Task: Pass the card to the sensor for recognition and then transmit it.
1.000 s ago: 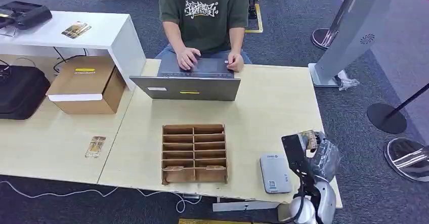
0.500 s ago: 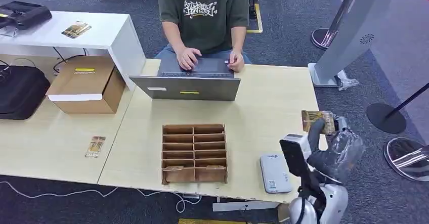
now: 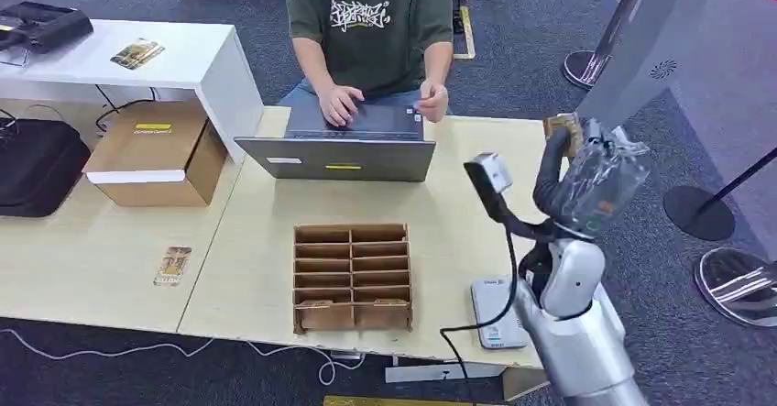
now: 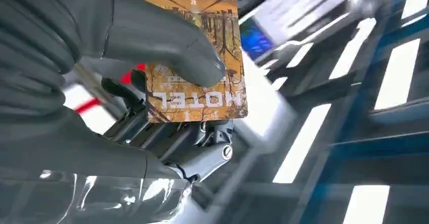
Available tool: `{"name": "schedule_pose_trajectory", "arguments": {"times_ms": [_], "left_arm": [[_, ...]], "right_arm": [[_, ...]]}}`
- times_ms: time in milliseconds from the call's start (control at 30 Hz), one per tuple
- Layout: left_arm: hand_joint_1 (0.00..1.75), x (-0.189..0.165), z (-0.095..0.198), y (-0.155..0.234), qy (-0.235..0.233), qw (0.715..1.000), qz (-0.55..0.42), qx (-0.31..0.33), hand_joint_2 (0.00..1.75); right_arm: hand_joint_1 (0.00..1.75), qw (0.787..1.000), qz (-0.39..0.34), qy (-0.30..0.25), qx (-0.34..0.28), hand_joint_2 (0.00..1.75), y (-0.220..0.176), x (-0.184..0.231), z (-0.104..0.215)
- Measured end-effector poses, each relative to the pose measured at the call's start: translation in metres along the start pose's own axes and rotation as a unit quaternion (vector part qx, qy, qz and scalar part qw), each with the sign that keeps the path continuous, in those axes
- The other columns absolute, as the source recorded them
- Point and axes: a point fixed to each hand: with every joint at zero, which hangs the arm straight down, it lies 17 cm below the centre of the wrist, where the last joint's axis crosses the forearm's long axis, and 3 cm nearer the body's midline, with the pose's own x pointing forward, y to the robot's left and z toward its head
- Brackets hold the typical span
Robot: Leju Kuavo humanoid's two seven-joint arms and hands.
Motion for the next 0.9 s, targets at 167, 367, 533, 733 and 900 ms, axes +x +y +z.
{"name": "schedule_pose_trajectory", "arguments": {"times_ms": [167, 367, 533, 733, 900], "left_arm": [[0.00, -0.006, 0.001, -0.008, 0.002, 1.000, 0.019, -0.013, 0.00], [0.00, -0.014, 0.003, -0.021, 0.009, 0.999, 0.038, -0.034, 0.00], [0.00, -0.017, 0.003, -0.021, 0.014, 0.999, 0.040, -0.033, 0.00], [0.00, -0.020, 0.003, -0.015, 0.020, 0.999, 0.027, -0.026, 0.00], [0.00, -0.020, 0.004, -0.004, 0.021, 0.999, 0.019, -0.019, 0.00]], "right_arm": [[1.75, 0.984, 0.052, -0.169, -0.008, 1.75, 0.012, 0.063, -0.011], [1.75, 0.959, 0.109, -0.261, -0.009, 1.75, 0.041, 0.085, -0.015], [1.75, 0.940, 0.153, -0.306, 0.007, 1.75, 0.074, 0.094, -0.009], [1.75, 0.920, 0.189, -0.341, 0.036, 1.75, 0.110, 0.108, 0.012], [1.75, 0.902, 0.212, -0.372, 0.059, 1.75, 0.135, 0.125, 0.029]]}}
